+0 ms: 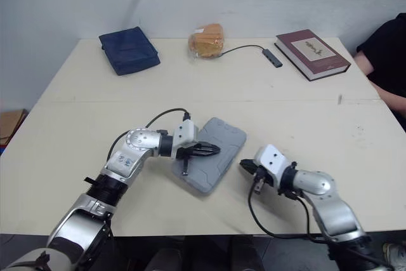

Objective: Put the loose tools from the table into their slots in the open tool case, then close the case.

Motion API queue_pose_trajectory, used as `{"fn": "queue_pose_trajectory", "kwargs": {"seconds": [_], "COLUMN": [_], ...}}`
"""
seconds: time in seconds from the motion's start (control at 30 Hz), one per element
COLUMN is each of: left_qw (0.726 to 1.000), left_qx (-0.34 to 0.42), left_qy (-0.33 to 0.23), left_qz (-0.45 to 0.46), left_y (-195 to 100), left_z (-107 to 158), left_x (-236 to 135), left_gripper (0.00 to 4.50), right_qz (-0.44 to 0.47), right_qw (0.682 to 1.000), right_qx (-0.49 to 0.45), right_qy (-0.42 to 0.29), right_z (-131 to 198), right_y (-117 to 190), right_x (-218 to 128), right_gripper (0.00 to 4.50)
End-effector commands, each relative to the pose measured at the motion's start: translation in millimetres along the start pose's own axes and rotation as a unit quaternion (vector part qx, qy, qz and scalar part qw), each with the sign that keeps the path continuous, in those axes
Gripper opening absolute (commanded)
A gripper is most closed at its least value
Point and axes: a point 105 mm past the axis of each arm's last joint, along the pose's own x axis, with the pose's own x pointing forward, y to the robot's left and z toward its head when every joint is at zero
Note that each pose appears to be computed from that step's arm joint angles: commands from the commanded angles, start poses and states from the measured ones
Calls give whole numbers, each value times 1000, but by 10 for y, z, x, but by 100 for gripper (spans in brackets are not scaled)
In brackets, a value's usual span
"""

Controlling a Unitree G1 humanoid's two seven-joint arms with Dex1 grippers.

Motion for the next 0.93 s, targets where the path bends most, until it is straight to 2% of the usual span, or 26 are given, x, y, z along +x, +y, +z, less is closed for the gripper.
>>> {"fn": "queue_pose_trajectory", "kwargs": {"seconds": [0.03,0.2,0.27,0.4,0.47,0.5,0.57,0.6,0.73,0.93], "left_qw": [1000,997,995,983,979,975,962,958,941,943], "left_qx": [7,20,-7,-28,-13,-20,-42,-50,-59,-40], "left_qy": [-23,-55,-17,80,103,113,126,126,167,137], "left_qz": [2,55,97,161,175,191,238,251,290,299], "left_y": [10,148,189,51,-7,-17,-22,-33,-178,-158], "left_z": [27,207,101,-151,-165,-189,-223,-223,-305,-213], "left_x": [-202,-560,-910,-1528,-1673,-1750,-1960,-2025,-2234,-2142], "left_gripper": [3,3,60,231,340,366,450,450,450,450], "right_qz": [25,21,-13,-41,-41,-39,-38,-39,-67,-52], "right_qw": [999,998,998,994,993,993,992,991,987,987], "right_qx": [-19,-51,-60,-97,-105,-111,-123,-126,-145,-150], "right_qy": [-14,-3,-12,-23,-19,-14,6,11,11,12], "right_z": [135,143,192,366,369,361,325,316,393,350], "right_y": [18,-49,-214,-351,-361,-367,-412,-433,-632,-663], "right_x": [-195,-453,-702,-975,-1037,-1066,-1141,-1166,-1258,-1169], "right_gripper": [0,0,0,144,262,293,386,445,445,445]}}
